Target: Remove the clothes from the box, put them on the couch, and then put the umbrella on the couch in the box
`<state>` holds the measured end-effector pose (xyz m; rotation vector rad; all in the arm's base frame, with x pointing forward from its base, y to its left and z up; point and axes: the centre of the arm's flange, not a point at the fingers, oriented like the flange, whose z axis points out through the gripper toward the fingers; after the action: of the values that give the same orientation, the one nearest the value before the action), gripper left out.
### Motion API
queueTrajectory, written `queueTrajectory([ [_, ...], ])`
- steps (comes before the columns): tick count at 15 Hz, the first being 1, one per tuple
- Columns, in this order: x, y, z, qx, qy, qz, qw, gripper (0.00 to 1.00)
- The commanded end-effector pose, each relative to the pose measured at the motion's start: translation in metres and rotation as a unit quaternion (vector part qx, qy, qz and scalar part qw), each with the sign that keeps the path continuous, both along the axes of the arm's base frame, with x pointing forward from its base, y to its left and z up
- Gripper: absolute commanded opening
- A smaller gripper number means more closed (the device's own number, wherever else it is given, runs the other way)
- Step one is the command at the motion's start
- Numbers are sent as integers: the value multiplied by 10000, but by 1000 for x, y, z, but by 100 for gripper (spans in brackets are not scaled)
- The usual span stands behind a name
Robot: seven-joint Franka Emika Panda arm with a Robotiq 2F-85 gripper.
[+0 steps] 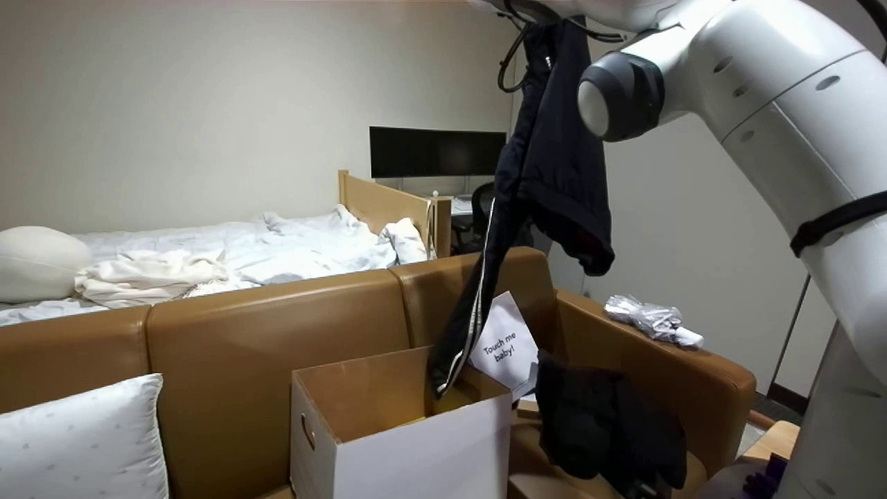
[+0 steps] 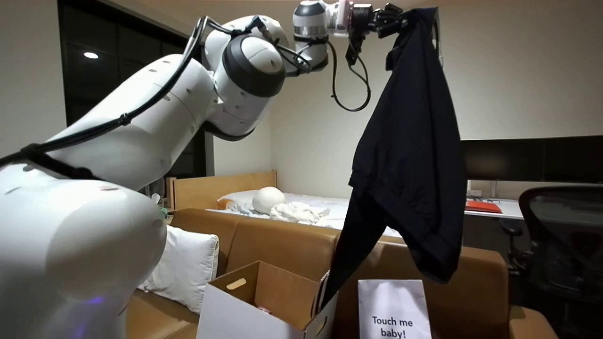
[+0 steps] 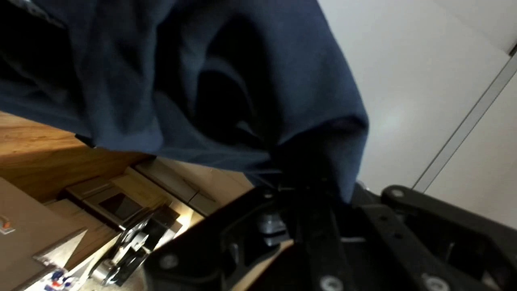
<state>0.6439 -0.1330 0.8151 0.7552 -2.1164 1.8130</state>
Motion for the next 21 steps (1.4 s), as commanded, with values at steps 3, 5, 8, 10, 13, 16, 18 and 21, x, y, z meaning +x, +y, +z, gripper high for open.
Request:
queueTrajectory([
  [3, 42, -82, 37, -409, -741, -1134, 9899, 1],
  [5, 42, -110, 26, -535, -919, -1500, 9830, 1],
  [8, 41, -142, 11, -724, -1210, -2066, 9682, 1],
  [10, 40, -154, 1, -845, -1349, -2284, 9605, 1],
  [13, 43, -162, -12, -932, -1361, -2330, 9584, 1],
  [16, 53, -160, -28, -631, -1078, -1913, 9736, 1],
  [18, 69, -155, -49, -494, -665, -1496, 9853, 1],
  [21, 99, -145, -93, -374, 114, -1092, 9932, 1],
])
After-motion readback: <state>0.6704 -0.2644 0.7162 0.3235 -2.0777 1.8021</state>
